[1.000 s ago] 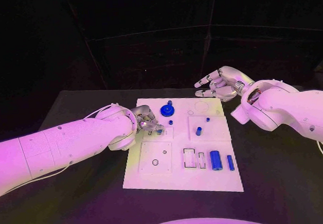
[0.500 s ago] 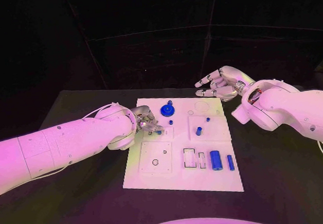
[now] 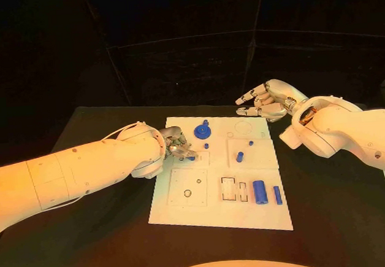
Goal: Assemble the parts on the task board
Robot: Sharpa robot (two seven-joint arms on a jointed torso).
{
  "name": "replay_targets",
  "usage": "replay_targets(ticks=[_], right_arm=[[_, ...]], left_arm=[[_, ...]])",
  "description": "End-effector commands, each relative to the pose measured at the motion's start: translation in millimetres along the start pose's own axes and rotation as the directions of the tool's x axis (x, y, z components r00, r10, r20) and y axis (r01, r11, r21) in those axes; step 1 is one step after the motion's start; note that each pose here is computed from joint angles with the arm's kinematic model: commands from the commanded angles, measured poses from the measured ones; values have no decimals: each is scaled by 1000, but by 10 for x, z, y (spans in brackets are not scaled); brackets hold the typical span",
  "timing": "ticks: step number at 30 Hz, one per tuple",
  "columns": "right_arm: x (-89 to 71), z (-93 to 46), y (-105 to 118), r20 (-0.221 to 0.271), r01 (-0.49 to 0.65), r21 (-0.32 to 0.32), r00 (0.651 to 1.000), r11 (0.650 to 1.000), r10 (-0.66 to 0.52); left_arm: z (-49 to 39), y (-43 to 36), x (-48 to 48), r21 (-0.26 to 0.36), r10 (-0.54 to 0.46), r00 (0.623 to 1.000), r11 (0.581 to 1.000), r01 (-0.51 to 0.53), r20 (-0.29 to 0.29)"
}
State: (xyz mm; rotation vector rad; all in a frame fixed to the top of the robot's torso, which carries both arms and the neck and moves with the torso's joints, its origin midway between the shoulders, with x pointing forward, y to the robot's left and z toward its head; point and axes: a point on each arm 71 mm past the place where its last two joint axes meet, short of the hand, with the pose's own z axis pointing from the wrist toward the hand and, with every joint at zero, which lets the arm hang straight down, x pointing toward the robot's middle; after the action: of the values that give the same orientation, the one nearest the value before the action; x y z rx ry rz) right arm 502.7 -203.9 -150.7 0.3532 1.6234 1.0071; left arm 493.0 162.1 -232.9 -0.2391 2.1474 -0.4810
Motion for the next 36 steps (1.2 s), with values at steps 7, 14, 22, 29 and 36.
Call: replay_targets(ticks=[7, 14, 22, 29, 36], right_arm=[[-11, 5, 14, 7, 1, -6, 1000, 1000, -1], [-9, 8, 15, 8, 1, -5, 1000, 1000, -1], [-4, 14, 18, 6, 0, -6, 1000, 1000, 0], [4, 24, 21, 4, 0, -6, 1000, 1000, 0], [12, 32, 18, -1, 0, -2, 1000, 1000, 0]], left_arm=[[-3, 25, 46, -19, 21, 999, 1000, -22, -30], [9, 9, 45, -14, 20, 999, 1000, -21, -28], [43, -11, 49, -24, 26, 999, 999, -27, -36], [72, -4, 38, -38, 28, 999, 999, -29, -36], [87, -12, 33, -44, 29, 999, 999, -31, -35]])
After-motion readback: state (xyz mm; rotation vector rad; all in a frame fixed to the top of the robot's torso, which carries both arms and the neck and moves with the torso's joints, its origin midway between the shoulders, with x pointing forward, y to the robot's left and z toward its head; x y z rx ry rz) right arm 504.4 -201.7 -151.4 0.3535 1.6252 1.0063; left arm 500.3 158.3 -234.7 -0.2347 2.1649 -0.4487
